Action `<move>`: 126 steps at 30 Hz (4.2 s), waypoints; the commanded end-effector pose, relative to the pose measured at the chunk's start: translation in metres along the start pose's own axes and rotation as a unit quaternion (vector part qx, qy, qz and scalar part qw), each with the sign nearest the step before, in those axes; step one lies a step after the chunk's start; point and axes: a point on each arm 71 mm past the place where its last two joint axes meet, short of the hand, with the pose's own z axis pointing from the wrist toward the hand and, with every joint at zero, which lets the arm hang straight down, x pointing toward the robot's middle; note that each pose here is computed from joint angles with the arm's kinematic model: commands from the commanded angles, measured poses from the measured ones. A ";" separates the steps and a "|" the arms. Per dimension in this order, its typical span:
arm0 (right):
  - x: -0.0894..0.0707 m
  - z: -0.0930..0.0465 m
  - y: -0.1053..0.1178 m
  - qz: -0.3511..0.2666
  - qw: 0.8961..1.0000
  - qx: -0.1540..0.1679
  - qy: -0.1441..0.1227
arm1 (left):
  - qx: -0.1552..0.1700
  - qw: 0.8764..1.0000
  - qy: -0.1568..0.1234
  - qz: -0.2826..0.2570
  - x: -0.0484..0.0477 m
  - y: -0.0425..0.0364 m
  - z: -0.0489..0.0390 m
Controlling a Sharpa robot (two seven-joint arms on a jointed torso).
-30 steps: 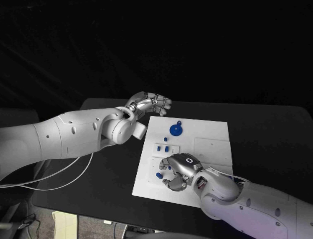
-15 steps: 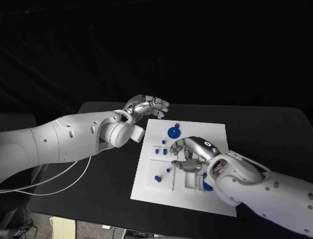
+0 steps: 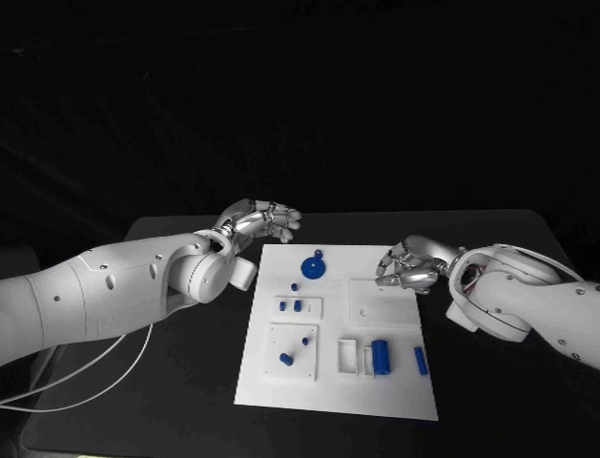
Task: Assemble the parts on the task board
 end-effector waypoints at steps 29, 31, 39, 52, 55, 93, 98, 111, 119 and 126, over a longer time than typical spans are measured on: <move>0.079 -0.021 -0.032 0.013 0.966 0.161 0.203 | -0.011 1.000 0.007 -0.020 0.0035 0.0156 -0.0039; 0.086 -0.020 -0.031 0.012 0.966 0.160 0.205 | -0.011 1.000 0.007 -0.020 0.0032 0.0156 -0.0043; 0.096 -0.017 -0.029 0.000 0.967 0.156 0.203 | -0.012 1.000 0.008 -0.021 0.0030 0.0158 -0.0044; 0.105 -0.008 -0.030 -0.001 0.970 0.156 0.185 | -0.013 1.000 0.011 -0.022 0.0042 0.0160 -0.0039; 0.108 -0.006 -0.030 -0.004 0.969 0.156 0.192 | -0.013 1.000 0.011 -0.022 0.0045 0.0160 -0.0037; 0.117 -0.011 -0.026 0.026 0.973 0.146 0.175 | -0.017 1.000 0.010 -0.022 0.0018 0.0165 -0.0049; 0.111 -0.007 -0.015 0.046 0.975 0.136 0.172 | -0.016 1.000 0.012 -0.023 0.0027 0.0165 -0.0047; 0.114 0.007 0.009 0.039 0.973 0.117 0.195 | -0.017 1.000 0.013 -0.023 0.0033 0.0165 -0.0043; 0.116 0.015 0.012 0.011 0.974 0.116 0.192 | -0.017 0.999 0.014 -0.023 0.0043 0.0165 -0.0039; 0.126 0.018 0.015 0.007 0.973 0.114 0.200 | -0.017 0.999 0.015 -0.024 0.0048 0.0164 -0.0040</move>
